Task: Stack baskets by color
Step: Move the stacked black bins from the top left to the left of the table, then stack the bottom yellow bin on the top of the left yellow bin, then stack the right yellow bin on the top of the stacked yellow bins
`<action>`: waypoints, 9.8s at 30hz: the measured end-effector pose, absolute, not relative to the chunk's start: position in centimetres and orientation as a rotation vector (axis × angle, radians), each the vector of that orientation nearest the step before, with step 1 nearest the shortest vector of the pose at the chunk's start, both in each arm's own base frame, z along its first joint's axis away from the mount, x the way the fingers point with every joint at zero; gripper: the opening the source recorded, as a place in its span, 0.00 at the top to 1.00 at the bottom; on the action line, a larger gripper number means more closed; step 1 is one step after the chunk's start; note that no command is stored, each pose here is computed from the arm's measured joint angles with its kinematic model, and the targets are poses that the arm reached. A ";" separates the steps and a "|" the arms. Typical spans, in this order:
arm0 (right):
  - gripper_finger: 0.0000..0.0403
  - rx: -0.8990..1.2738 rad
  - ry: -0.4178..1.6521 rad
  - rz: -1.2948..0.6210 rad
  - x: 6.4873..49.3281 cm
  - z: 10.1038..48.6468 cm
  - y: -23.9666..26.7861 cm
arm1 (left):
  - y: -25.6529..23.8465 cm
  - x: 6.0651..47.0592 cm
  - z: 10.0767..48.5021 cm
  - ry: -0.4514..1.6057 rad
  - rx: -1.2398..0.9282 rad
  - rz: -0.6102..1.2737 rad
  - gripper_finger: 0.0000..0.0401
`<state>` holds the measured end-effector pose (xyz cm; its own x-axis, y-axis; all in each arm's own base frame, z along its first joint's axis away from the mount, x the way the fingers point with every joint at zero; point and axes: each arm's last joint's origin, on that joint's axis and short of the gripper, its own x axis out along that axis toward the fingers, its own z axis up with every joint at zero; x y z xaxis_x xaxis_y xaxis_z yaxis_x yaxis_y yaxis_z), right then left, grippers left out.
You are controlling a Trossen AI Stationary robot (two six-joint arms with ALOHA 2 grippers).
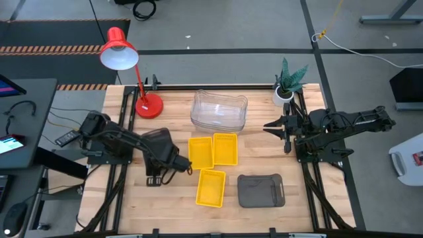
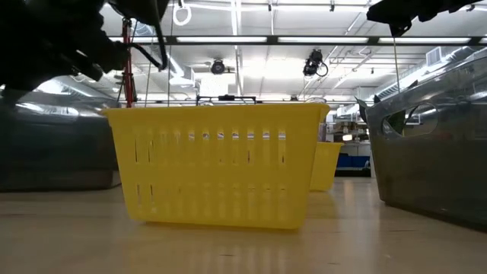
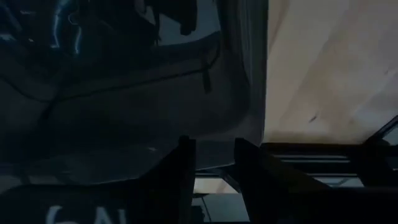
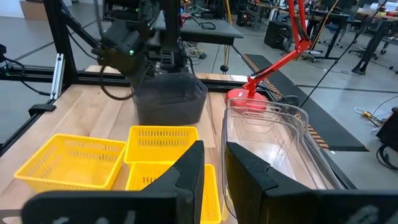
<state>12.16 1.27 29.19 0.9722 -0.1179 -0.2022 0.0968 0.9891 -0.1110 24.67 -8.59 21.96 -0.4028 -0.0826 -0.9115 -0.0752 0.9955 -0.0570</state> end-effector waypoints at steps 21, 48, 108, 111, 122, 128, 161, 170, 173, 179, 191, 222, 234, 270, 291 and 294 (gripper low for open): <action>0.82 -0.015 0.289 -0.098 12.4 28.4 1.4 | -12.3 28.5 25.9 1.380 -0.137 0.249 0.71; 0.82 -0.113 0.245 -0.150 15.5 28.4 1.7 | -21.0 31.7 26.3 1.014 -0.209 -0.056 0.71; 0.82 -0.125 0.287 -0.172 16.6 27.8 1.4 | -22.1 33.9 24.3 1.046 -0.263 -0.224 0.99; 0.82 -0.125 0.287 -0.172 16.6 27.8 1.4 | -21.5 33.5 25.0 1.058 -0.264 -0.184 0.99; 0.82 -0.124 0.286 -0.170 16.6 27.8 1.4 | -19.5 33.1 25.7 1.160 -0.306 -0.199 0.99; 0.82 -0.119 0.287 -0.159 16.6 27.7 1.4 | -18.2 32.9 27.5 1.132 -0.349 -0.230 0.99; 0.82 -0.111 0.262 -0.085 16.7 28.0 2.0 | -10.3 35.4 23.8 1.272 -0.058 0.055 0.99; 0.82 -0.112 0.252 -0.058 16.5 28.1 2.5 | -8.7 36.1 23.5 1.264 -0.086 0.091 0.99; 0.82 -0.112 0.247 -0.047 16.5 28.1 2.6 | -8.4 36.1 23.5 1.269 -0.092 0.101 0.99; 0.82 -0.113 0.239 -0.032 16.5 28.2 2.9 | -8.2 35.8 21.3 1.316 -0.061 0.104 0.99; 0.82 -0.116 0.226 -0.029 16.5 28.3 3.0 | -8.7 35.4 21.6 1.308 -0.118 0.100 0.68; 0.82 -0.104 0.233 -0.024 16.5 28.2 3.0 | -9.3 42.9 16.4 0.845 0.064 0.117 0.63; 0.82 -0.101 0.225 -0.009 16.5 28.3 3.1 | -9.4 42.8 15.1 0.903 0.041 0.095 0.84; 0.82 -0.090 0.226 -0.005 16.5 28.3 3.1 | -14.2 34.7 23.0 0.999 0.130 0.280 0.99; 0.82 -0.077 0.219 0.020 16.5 28.4 3.2 | -15.1 34.6 19.5 1.105 0.058 0.356 0.89; 0.82 -0.077 0.219 0.020 16.5 28.4 3.2 | -15.2 34.5 19.6 1.102 0.050 0.355 0.80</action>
